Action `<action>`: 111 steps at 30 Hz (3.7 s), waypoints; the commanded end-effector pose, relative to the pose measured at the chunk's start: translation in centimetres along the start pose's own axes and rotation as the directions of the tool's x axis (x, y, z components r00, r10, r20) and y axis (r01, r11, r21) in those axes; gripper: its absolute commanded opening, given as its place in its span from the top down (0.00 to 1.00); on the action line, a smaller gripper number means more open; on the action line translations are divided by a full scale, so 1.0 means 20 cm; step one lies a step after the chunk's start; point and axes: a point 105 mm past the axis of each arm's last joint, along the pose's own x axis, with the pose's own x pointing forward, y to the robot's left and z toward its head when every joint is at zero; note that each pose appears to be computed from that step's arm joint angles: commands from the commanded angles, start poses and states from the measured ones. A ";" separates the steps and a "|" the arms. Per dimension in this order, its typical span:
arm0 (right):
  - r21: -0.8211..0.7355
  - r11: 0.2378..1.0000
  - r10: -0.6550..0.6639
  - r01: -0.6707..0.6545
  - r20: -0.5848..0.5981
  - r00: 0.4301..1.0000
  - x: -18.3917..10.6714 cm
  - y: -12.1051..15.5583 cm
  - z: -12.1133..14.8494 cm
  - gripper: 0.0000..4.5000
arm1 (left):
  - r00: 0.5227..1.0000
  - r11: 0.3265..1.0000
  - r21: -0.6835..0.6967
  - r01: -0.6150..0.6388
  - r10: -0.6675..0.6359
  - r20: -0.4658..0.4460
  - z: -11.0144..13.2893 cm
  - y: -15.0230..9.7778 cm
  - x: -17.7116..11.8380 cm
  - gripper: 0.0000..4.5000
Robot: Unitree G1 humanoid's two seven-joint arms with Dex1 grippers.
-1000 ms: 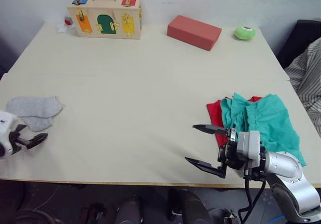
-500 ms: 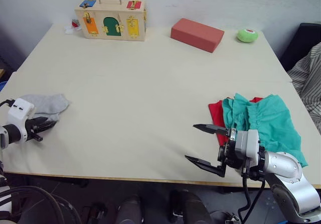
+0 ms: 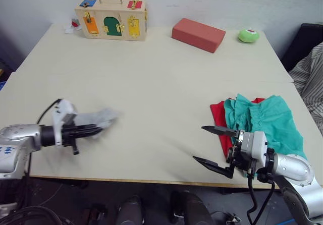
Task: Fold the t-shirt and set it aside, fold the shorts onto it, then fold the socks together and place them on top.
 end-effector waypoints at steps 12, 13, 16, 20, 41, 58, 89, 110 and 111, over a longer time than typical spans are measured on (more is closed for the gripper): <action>0.039 0.999 -0.028 0.028 0.004 1.000 0.00 -0.02 0.08 0.00 | 0.972 0.972 0.032 0.234 -0.235 0.014 -0.04 -0.27 0.52 0.99; 0.044 0.999 -0.029 0.029 -0.007 1.000 0.00 -0.01 0.07 0.00 | 0.968 0.968 0.033 0.249 -0.249 0.019 -0.04 -0.28 0.53 0.99; 0.068 0.997 -0.031 0.034 -0.038 0.999 -0.03 -0.01 0.05 0.00 | 0.962 0.959 0.102 0.264 -0.269 0.036 0.00 -0.29 0.54 0.84; 0.123 0.992 -0.030 0.041 -0.088 0.996 -0.04 0.01 0.01 0.00 | 0.941 0.949 0.113 0.293 -0.307 0.144 0.10 -0.32 0.53 0.57; 0.223 0.974 0.096 -0.044 -0.230 0.969 0.40 0.10 -0.29 0.00 | 1.000 0.987 0.162 0.004 -0.001 -0.017 -0.04 0.31 -0.06 0.22; 0.027 0.990 0.141 -0.139 -0.225 0.964 0.51 0.11 -0.32 0.09 | 0.995 0.989 0.124 0.076 -0.067 -0.073 -0.05 0.33 0.10 0.65; 0.077 0.996 0.073 -0.049 -0.341 0.937 0.37 -0.19 -0.45 0.99 | 0.999 0.992 0.119 0.047 -0.049 0.017 -0.19 0.01 0.09 1.00; 0.493 0.861 0.270 -0.127 -0.230 0.935 0.20 -0.30 -0.13 0.00 | 0.997 0.872 -0.488 -0.043 0.009 -0.071 -0.16 -0.13 -0.02 0.11; 0.517 0.849 0.277 -0.112 -0.254 0.927 0.23 -0.31 -0.14 0.00 | 0.997 0.866 -0.498 -0.046 0.010 -0.074 -0.16 -0.15 0.01 0.11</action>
